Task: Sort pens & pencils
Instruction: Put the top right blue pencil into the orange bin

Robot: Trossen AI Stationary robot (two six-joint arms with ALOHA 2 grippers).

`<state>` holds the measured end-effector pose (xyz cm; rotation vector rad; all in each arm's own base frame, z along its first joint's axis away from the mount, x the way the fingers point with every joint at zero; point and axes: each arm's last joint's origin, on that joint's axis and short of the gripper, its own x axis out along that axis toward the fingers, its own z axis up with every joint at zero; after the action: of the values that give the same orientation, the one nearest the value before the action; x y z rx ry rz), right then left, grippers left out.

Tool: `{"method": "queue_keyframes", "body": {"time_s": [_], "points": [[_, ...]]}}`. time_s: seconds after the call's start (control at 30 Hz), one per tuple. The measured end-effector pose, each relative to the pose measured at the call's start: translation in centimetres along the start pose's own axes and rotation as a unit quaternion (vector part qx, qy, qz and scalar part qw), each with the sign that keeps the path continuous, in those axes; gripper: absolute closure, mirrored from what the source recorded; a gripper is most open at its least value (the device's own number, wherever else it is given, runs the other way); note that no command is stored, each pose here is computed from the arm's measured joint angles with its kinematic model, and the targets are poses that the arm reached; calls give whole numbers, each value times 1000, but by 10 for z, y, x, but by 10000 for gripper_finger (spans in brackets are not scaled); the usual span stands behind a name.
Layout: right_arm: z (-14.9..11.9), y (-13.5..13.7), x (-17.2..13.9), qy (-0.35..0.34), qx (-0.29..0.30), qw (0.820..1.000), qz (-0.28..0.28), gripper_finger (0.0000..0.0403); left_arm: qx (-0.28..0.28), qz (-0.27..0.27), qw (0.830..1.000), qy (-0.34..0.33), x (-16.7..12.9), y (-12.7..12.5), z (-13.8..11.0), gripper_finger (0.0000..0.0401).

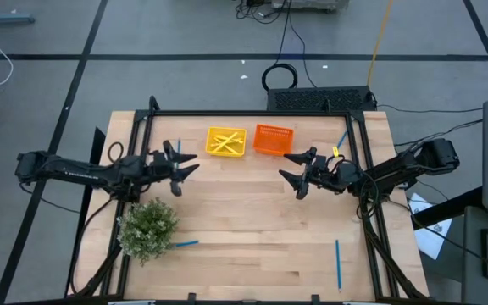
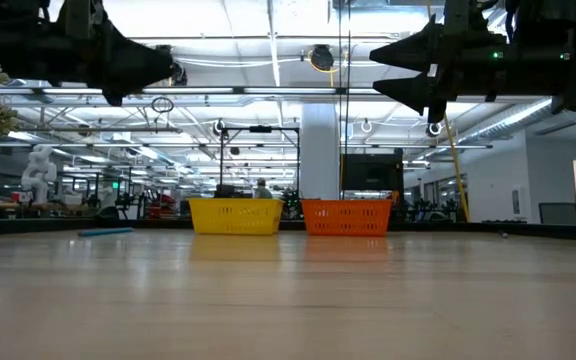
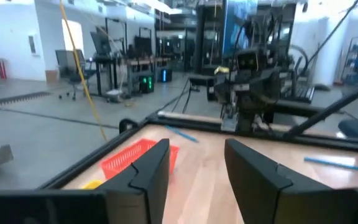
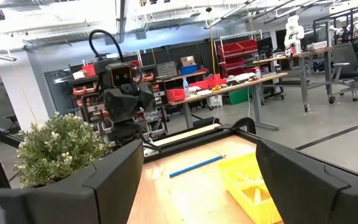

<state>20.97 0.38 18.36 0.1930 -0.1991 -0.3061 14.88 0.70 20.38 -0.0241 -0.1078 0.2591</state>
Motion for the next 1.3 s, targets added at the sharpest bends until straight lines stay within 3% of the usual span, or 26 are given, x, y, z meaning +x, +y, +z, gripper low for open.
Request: {"method": "queue_keyframes", "body": {"time_s": [0.27,0.33,0.43,0.57,0.63,0.87,1.13,1.3], "points": [[-4,-1,0,19,9,1000,-8,103,-2,-3,1000,-2,1,0,1,242],[-7,-1,0,30,14,998,-46,104,-2,-4,1000,-2,1,0,1,242],[-11,2,5,70,-25,985,-156,108,-4,-4,1000,-2,1,0,1,242],[-8,8,16,129,-83,935,-319,118,-9,-4,1000,-1,1,0,1,242],[-1,12,21,148,-80,915,-366,123,-9,-4,1000,0,1,0,1,242],[5,3,3,228,-45,860,-455,143,-12,-5,1000,3,1,-1,1,242],[1,-15,-26,337,29,773,-536,164,-12,-5,1000,4,1,-1,1,242],[-11,-30,-44,328,47,731,-597,175,-13,-5,1000,4,1,-1,1,242]]}}
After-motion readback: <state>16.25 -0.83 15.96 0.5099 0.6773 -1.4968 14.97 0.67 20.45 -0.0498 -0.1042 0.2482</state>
